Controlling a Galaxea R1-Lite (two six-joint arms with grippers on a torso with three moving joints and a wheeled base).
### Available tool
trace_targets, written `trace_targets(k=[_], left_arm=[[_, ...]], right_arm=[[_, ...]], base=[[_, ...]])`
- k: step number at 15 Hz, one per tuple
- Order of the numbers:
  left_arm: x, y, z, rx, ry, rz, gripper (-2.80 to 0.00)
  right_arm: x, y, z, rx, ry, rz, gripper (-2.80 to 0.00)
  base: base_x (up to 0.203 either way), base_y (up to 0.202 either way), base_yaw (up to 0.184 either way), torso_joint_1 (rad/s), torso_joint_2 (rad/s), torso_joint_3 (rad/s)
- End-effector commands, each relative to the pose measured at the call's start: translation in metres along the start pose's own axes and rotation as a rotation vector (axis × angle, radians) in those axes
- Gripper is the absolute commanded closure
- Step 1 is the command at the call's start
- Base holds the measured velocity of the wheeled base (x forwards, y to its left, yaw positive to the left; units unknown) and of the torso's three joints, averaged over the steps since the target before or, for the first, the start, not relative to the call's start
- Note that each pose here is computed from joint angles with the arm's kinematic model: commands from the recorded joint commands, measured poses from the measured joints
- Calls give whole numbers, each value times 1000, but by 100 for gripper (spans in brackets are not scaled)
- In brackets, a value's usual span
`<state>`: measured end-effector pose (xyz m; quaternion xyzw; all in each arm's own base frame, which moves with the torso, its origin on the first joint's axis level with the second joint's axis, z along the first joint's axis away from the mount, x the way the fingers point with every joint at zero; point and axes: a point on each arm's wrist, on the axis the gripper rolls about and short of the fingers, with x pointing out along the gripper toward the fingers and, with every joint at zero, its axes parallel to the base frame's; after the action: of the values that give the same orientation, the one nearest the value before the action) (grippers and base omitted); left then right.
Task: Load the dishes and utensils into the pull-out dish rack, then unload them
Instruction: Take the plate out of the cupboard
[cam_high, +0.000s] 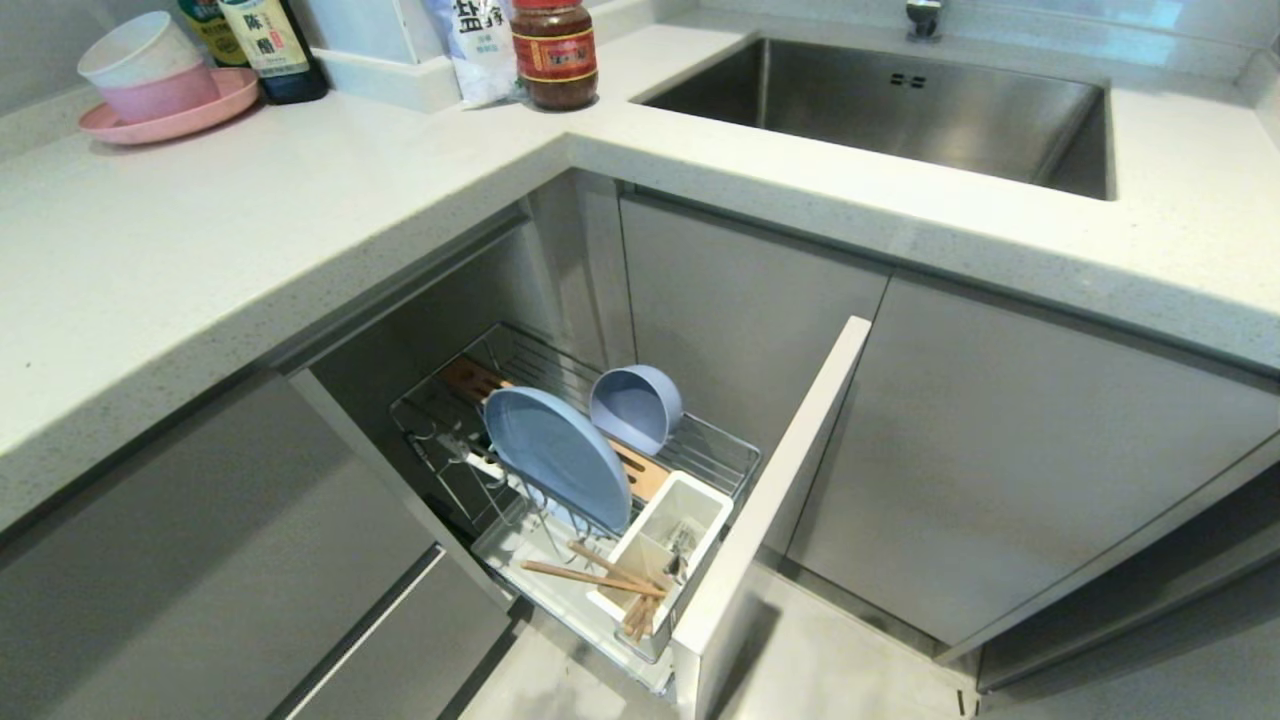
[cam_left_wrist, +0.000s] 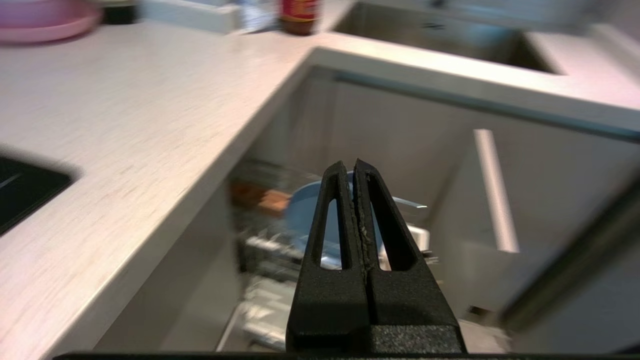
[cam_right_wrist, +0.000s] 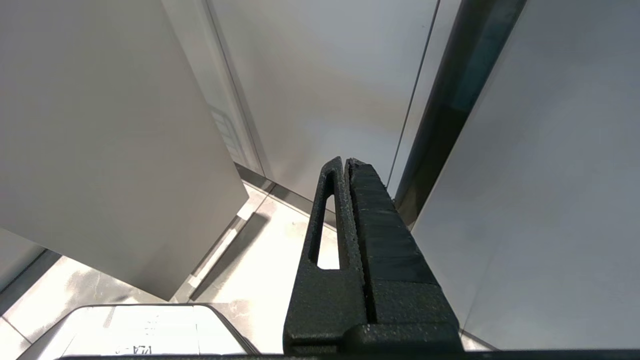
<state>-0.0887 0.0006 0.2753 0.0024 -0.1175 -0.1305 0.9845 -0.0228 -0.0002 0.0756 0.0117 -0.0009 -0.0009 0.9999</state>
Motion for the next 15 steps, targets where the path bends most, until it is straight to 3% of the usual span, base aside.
trace_targets(k=[1,4,7,10,12,15], left_arm=[[-30,-11,-27,28,-55,38,0],[-30,-11,-75,12,-15,77,0],[-5,-1,-111,24,-54,171,0],[17,7,-169,51,-56,222,0],[20,9,-191,53,-1,237,0],[18,9,-211,11,202,239,0]], right_arm=[[0,0,0,0,-4,0,0],[0,0,0,0,-3,0,0],[0,0,0,1,-3,0,0],[0,0,0,0,-3,0,0],[0,0,0,0,-3,0,0],[0,0,0,0,-3,0,0]], base=[[0,0,0,0,0,0],[0,0,0,0,0,0],[0,0,0,0,0,0],[0,0,0,0,0,0],[0,0,0,0,0,0],[0,0,0,0,0,0]])
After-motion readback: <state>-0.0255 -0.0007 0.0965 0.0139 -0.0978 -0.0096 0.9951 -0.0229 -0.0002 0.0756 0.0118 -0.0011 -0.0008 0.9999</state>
